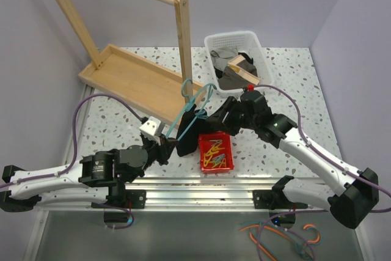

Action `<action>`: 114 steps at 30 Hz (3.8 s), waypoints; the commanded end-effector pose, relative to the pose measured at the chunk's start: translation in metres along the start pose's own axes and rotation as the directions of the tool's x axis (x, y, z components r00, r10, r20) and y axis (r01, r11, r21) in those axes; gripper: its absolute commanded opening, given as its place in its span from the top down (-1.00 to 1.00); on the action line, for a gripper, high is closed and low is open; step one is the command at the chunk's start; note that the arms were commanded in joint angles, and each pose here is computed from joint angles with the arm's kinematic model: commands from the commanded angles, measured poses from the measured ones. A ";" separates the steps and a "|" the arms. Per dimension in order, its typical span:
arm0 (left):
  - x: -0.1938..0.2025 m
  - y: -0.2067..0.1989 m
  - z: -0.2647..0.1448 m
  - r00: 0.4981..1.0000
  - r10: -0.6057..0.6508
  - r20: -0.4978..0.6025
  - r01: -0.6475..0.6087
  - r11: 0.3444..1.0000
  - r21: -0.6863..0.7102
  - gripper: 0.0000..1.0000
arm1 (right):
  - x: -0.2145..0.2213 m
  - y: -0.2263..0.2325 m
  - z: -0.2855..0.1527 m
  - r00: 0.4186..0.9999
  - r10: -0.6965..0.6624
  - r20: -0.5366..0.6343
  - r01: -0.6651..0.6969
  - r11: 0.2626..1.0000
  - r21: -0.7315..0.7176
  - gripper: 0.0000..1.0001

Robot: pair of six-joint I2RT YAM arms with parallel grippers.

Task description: Remove the underwear clipped to the hanger

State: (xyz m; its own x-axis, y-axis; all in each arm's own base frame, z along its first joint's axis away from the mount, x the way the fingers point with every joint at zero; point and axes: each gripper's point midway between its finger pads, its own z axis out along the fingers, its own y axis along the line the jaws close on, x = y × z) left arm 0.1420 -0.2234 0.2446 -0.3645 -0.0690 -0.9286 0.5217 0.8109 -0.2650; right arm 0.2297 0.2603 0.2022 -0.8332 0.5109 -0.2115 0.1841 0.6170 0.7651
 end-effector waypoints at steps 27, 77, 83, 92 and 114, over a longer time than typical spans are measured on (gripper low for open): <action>-0.016 -0.010 0.003 0.996 -0.067 0.056 0.066 0.998 0.020 1.00 | -0.008 0.056 -0.003 0.995 0.078 -0.053 -0.083 0.992 -0.090 -0.69; -0.010 0.002 -0.002 0.995 -0.083 0.055 0.084 0.996 -0.007 1.00 | 0.003 0.050 0.019 0.980 0.157 -0.126 -0.171 0.980 -0.106 1.00; -0.004 0.006 -0.002 0.995 -0.088 0.040 0.089 0.996 -0.027 1.00 | 0.003 0.071 0.008 0.977 0.156 -0.144 -0.186 0.958 -0.219 1.00; -0.005 0.012 -0.003 0.995 -0.088 0.051 0.091 0.995 -0.049 1.00 | 0.026 0.067 -0.005 0.957 0.120 -0.263 -0.186 0.952 -0.241 1.00; -0.016 -0.001 -0.001 0.995 -0.078 0.066 0.078 0.997 -0.009 1.00 | 0.015 0.051 0.023 0.972 0.096 -0.213 -0.139 0.970 -0.198 0.16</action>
State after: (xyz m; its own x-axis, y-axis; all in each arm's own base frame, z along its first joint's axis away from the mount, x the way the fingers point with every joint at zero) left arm 0.1421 -0.2224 0.2384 -0.3878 -0.0967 -0.9167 0.4947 0.8173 -0.2955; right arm 0.2285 0.3095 0.2079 -0.9028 0.4276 0.0455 0.2483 0.4321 0.8670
